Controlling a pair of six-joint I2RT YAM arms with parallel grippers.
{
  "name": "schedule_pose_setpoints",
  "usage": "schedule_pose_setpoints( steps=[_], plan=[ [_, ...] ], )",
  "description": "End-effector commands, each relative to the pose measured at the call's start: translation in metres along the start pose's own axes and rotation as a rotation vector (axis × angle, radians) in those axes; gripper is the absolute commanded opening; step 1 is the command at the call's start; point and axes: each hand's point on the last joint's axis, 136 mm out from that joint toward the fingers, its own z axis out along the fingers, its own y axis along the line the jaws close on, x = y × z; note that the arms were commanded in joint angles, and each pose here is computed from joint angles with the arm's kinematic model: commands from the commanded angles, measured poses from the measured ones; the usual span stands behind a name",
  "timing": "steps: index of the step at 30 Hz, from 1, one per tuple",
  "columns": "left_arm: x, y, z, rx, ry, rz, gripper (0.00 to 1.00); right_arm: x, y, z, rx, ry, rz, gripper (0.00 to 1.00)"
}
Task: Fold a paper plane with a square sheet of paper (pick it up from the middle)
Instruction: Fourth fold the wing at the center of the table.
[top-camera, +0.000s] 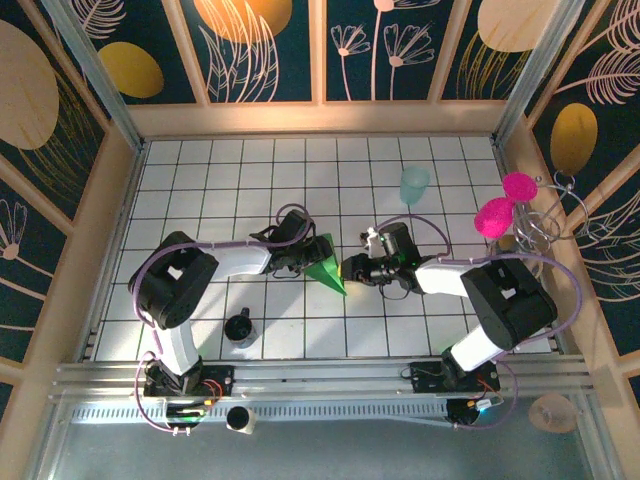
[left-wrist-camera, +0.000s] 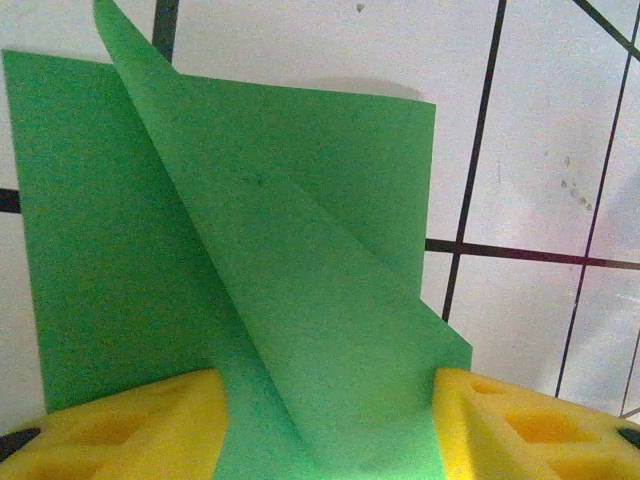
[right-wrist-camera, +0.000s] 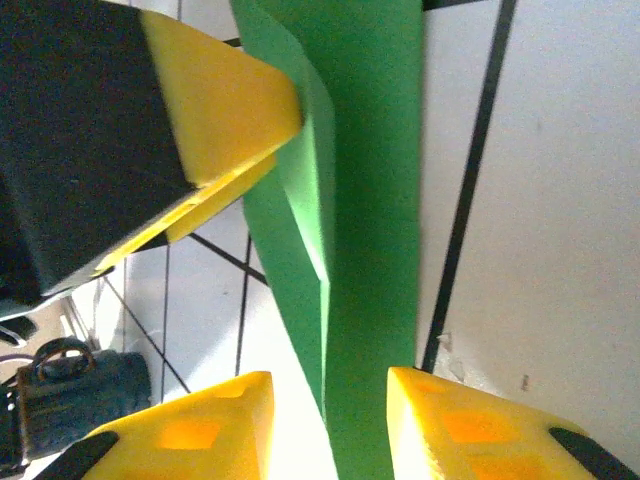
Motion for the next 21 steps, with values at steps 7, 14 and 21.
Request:
schedule_pose_setpoints(
  steps=[7, 14, 21],
  plan=[
    [0.029, 0.080, 0.016, -0.282, 0.083, -0.011, 0.59, 0.008, 0.000, 0.015, 0.026, 0.051, -0.044, 0.27],
    [0.030, 0.081, 0.016, -0.288, 0.086, -0.009, 0.60, 0.011, -0.002, 0.019, 0.023, 0.067, -0.037, 0.20],
    [0.029, 0.080, 0.015, -0.284, 0.087, -0.011, 0.60, 0.018, -0.009, 0.021, 0.031, 0.082, -0.015, 0.14]
  ],
)
